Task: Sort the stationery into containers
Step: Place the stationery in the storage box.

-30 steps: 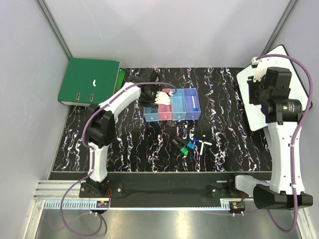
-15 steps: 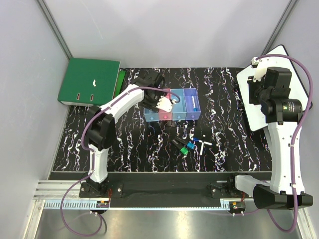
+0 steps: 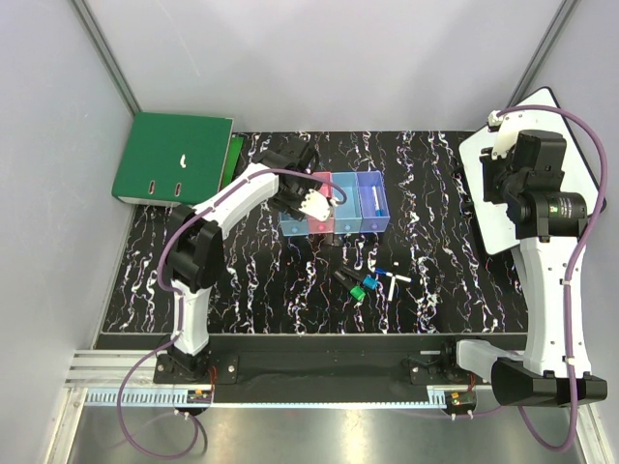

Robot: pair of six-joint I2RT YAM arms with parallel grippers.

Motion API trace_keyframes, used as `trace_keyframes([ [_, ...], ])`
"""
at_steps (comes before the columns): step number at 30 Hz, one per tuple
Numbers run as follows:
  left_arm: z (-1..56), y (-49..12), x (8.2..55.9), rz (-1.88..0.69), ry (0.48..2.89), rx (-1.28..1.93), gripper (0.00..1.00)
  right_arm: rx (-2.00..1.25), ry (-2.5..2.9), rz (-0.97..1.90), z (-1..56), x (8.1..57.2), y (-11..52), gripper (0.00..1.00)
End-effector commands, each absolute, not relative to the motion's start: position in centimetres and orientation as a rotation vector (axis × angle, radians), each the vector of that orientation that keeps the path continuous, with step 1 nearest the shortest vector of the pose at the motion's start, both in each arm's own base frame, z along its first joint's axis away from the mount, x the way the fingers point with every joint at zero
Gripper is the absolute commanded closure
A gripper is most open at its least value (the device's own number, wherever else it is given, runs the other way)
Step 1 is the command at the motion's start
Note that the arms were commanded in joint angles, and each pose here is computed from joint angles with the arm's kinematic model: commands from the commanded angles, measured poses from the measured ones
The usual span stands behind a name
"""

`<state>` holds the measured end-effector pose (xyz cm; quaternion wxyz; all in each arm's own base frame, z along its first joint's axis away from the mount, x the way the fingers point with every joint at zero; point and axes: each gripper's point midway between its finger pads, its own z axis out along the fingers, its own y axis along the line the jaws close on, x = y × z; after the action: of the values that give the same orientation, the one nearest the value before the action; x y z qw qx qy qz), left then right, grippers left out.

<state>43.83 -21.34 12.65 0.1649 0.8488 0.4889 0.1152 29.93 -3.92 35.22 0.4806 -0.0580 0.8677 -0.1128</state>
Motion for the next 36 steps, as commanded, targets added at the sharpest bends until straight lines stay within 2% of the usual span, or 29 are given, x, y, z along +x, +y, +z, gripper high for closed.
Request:
trace_keyframes([
  [1,15.3,-20.6,44.5,0.433,1.33,2.413,1.0,-0.117,2.065,-0.267,36.9,29.9,-4.0,0.66],
  [18,12.7,-20.8,44.1,0.428,1.337,2.486,1.0,-0.115,2.073,-0.261,36.6,29.9,-4.0,0.66],
  [25,11.2,-21.2,43.5,0.383,1.376,2.488,0.88,-0.117,2.082,-0.262,36.2,29.8,-4.0,0.66],
  [32,10.4,-21.9,43.1,0.329,1.415,2.463,0.82,-0.119,2.077,-0.255,36.6,30.1,-3.9,0.66],
  [36,10.2,-21.9,43.0,0.32,1.44,2.447,0.63,-0.12,2.078,-0.249,36.6,30.2,-3.8,0.66],
])
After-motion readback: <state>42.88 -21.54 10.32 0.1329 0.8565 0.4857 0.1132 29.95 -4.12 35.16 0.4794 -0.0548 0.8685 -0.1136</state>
